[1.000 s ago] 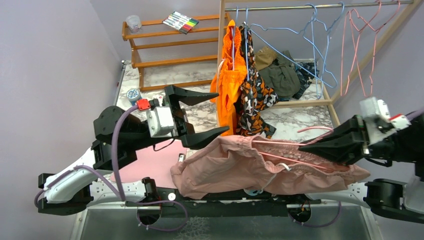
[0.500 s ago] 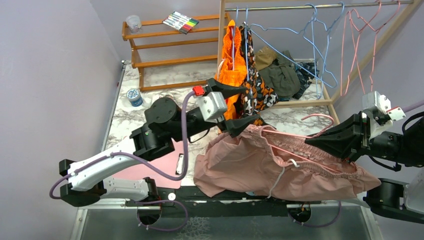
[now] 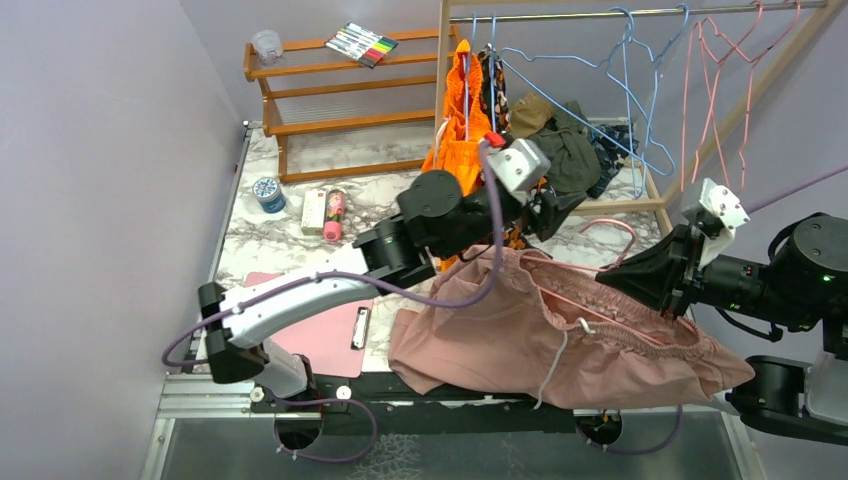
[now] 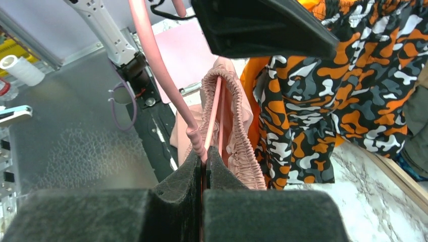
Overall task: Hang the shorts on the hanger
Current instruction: Move the clothesline to the center of the board.
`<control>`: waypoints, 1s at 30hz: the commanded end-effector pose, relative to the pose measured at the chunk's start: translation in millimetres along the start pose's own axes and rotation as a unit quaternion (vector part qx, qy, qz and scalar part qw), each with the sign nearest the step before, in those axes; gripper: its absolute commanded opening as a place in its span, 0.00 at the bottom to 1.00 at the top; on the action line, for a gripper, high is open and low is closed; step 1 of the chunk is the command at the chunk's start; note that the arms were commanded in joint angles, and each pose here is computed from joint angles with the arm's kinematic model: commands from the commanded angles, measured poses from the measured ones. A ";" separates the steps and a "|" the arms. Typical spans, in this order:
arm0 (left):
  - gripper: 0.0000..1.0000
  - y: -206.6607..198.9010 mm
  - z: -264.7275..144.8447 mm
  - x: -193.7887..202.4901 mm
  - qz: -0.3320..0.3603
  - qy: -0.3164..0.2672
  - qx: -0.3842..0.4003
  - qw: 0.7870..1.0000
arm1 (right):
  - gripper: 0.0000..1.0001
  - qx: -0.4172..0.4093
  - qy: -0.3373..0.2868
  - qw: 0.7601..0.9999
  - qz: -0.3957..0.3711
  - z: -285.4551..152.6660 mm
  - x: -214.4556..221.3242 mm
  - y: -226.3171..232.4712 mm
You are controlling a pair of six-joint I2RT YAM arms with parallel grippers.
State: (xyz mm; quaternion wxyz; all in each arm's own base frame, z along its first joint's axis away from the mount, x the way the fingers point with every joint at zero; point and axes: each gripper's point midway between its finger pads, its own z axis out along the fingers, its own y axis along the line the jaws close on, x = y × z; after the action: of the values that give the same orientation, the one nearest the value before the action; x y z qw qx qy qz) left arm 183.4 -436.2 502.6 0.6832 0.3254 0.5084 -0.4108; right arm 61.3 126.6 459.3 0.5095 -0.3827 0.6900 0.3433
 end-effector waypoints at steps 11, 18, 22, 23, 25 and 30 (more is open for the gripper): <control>0.71 63.1 39.8 64.2 -0.084 0.053 -0.123 0.987 | 0.01 0.164 0.066 0.984 0.019 11.1 35.5 -53.7; 0.71 68.5 39.0 76.2 -0.076 0.065 -0.129 0.987 | 0.01 0.227 0.070 0.971 0.014 13.0 34.8 -74.2; 0.71 72.8 36.5 83.6 -0.067 0.076 -0.138 0.985 | 0.01 0.273 0.082 0.958 0.002 19.3 33.9 -88.4; 0.71 74.1 35.8 85.1 -0.064 0.079 -0.140 0.985 | 0.01 0.295 0.082 0.952 -0.001 18.7 32.1 -95.1; 0.71 76.3 34.0 88.5 -0.059 0.084 -0.145 0.984 | 0.01 0.328 0.083 0.941 -0.009 17.8 29.1 -104.9; 0.71 81.5 32.5 97.5 -0.050 0.094 -0.149 0.983 | 0.01 0.334 0.062 0.941 -0.004 20.8 14.7 -105.8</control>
State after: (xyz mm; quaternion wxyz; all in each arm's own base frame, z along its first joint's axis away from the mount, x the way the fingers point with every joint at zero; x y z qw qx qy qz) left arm 275.4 -457.3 427.4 0.6470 0.2339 0.6332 -0.3545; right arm 150.8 103.8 410.8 0.5301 -0.2553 0.8044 0.0828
